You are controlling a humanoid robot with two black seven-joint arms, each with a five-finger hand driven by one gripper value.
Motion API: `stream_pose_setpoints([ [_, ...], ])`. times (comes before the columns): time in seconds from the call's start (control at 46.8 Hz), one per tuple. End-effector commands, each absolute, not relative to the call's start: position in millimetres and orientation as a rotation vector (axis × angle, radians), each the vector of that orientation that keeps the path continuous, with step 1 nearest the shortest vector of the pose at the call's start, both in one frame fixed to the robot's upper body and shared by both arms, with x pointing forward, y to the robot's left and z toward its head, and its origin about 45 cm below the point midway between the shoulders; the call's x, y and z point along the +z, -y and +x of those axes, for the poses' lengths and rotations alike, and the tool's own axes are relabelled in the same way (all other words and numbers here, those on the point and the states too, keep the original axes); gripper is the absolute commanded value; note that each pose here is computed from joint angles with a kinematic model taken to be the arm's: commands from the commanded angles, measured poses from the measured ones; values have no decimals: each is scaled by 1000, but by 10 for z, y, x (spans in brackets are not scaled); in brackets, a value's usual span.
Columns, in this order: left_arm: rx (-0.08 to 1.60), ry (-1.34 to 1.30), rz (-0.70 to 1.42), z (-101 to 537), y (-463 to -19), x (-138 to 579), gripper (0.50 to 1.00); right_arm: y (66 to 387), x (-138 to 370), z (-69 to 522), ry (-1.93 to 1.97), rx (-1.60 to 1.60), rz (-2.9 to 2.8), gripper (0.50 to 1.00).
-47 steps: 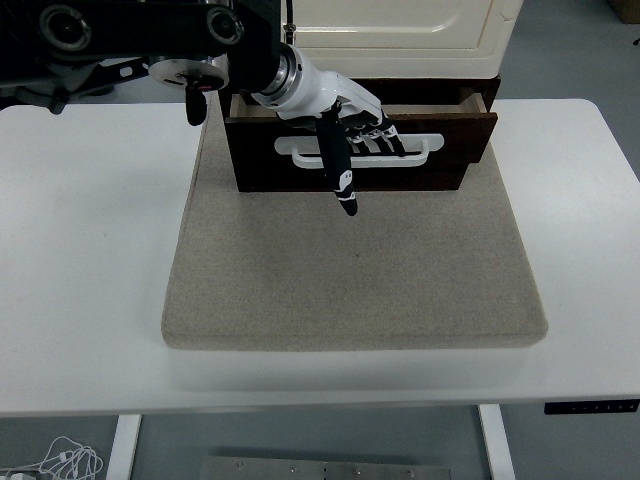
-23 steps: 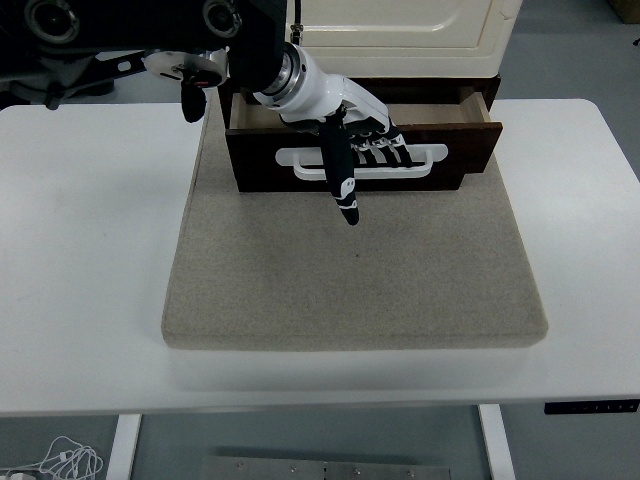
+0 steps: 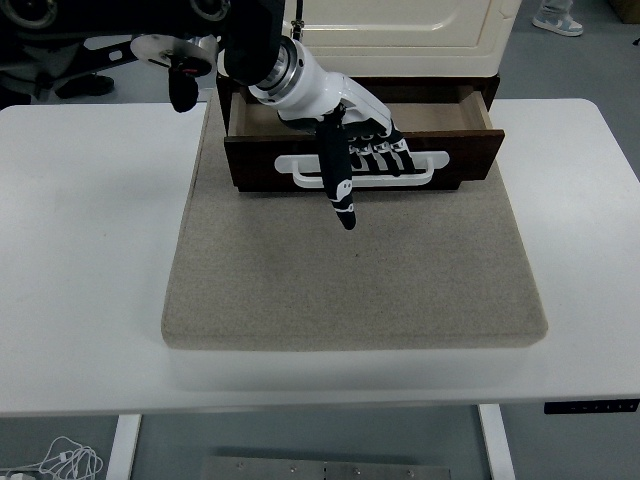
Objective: Open the drawer under the combination cabinet
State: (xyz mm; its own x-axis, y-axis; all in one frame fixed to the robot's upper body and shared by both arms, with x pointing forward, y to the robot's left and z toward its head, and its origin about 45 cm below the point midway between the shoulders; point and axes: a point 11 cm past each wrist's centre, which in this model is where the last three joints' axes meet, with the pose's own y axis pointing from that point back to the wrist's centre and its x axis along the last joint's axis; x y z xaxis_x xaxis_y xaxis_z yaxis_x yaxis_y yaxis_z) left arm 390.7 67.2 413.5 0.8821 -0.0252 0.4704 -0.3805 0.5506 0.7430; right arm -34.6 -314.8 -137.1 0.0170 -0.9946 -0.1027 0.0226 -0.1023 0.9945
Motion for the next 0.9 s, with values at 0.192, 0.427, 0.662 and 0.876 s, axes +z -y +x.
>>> stream_pose_setpoints([
  [0.192,166,458,969,3813,-702,4183,1000,3148,-1371,-346,1129,-1281,1277,926],
  [0.427,146,476,789,3703,-496,4648,1000,3148,-1371,-346,1129,-1281,1277,926],
  [0.662,204,502,495,3691,-329,5447,1000,3148,-1371,-346,1129,-1281,1277,926],
  [0.876,292,534,177,3717,-435,6303,1000,3148,-1371,-346,1129,-1281,1277,926],
])
